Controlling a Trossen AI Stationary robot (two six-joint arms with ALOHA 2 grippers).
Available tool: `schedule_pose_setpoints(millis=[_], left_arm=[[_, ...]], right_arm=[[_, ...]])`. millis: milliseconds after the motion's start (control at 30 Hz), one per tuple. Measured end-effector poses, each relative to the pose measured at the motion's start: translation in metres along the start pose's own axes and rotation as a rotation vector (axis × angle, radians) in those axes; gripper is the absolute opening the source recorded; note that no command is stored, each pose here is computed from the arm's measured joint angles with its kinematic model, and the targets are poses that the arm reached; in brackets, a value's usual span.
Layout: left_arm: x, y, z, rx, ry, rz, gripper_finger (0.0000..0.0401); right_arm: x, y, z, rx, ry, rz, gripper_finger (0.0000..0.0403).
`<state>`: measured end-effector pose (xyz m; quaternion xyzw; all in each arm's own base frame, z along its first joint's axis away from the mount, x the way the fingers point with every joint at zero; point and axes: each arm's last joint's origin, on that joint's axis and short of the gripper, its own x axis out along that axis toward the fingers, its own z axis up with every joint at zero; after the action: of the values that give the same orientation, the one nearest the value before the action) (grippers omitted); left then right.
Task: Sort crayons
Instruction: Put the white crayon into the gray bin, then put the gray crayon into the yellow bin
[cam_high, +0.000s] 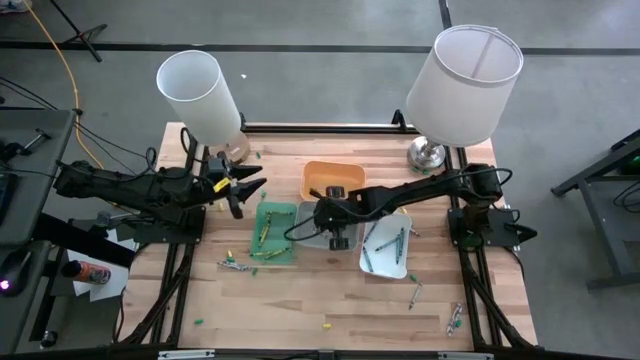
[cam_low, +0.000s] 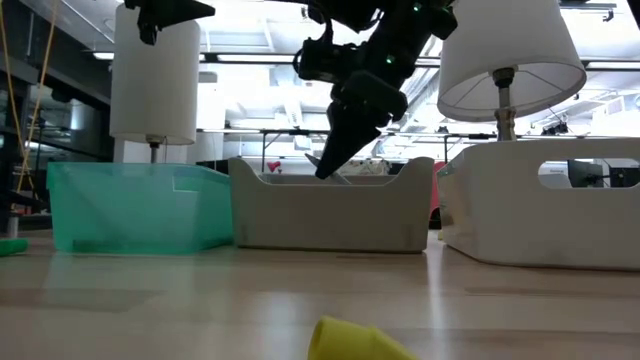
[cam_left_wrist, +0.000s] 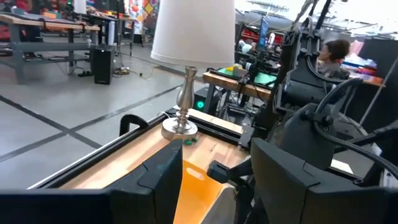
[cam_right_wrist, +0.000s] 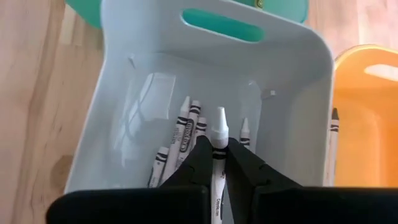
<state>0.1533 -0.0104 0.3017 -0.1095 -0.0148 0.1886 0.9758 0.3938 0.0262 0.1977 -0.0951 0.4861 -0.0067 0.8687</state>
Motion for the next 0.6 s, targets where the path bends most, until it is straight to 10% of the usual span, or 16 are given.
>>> schedule_pose_setpoints(millis=[267,600], left_arm=[[0.0,0.001,0.0,-0.002,-0.004,0.018,0.0175],[0.0,0.001,0.0,-0.003,-0.004,0.019,0.0175]], right_arm=[[0.0,-0.002,0.0,0.012,0.0,-0.004,0.0034],[-0.013,-0.004,0.009,0.049,0.047,0.029,0.0163]])
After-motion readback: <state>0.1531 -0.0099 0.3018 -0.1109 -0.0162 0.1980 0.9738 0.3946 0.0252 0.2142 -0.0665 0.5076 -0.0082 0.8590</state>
